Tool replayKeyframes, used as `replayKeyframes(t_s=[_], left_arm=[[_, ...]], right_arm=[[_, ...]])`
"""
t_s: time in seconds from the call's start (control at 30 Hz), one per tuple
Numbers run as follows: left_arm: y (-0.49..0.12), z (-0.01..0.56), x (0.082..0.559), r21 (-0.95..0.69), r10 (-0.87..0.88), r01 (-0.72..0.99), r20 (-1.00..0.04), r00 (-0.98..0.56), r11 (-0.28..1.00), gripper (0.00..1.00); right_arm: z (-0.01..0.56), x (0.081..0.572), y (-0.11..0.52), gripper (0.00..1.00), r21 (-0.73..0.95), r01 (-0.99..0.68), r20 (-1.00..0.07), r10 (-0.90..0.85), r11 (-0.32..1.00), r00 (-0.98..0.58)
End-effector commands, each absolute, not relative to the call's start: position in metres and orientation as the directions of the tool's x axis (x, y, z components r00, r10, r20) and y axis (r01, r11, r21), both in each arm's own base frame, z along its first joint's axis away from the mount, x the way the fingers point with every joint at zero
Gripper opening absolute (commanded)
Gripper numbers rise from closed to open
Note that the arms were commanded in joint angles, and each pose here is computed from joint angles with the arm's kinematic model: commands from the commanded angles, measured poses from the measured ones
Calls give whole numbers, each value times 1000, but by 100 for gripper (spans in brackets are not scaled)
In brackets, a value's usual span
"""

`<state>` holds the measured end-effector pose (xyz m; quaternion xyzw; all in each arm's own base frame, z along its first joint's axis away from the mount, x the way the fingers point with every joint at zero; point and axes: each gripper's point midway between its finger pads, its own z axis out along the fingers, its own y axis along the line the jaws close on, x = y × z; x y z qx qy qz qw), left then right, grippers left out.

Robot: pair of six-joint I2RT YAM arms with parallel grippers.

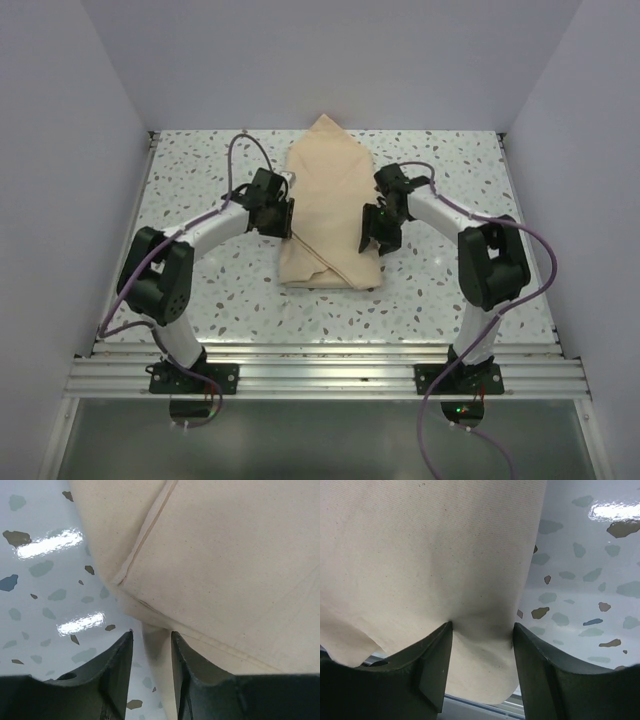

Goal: Prepare the surgical pack

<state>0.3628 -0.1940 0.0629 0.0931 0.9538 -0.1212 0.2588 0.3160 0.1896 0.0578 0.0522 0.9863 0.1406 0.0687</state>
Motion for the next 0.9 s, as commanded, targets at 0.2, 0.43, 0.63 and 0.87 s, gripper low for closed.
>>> replayKeyframes(t_s=[0.2, 0.43, 0.63, 0.87], left_arm=[[-170, 114, 381, -201, 6, 157, -597, -802, 967, 56], [-135, 172, 428, -309, -155, 82, -670, -726, 948, 54], [-153, 187, 495, -487, -234, 189, -679, -696, 853, 21], [-194, 171, 528, -619, -244, 334, -663, -708, 711, 0]], right_arm=[[118, 344, 182, 68, 349, 90, -212, 173, 933, -962], [157, 402, 161, 60, 495, 128, -259, 287, 859, -922], [160, 464, 192, 14, 698, 69, -259, 342, 712, -903], [139, 524, 200, 0, 789, 51, -237, 379, 612, -894]])
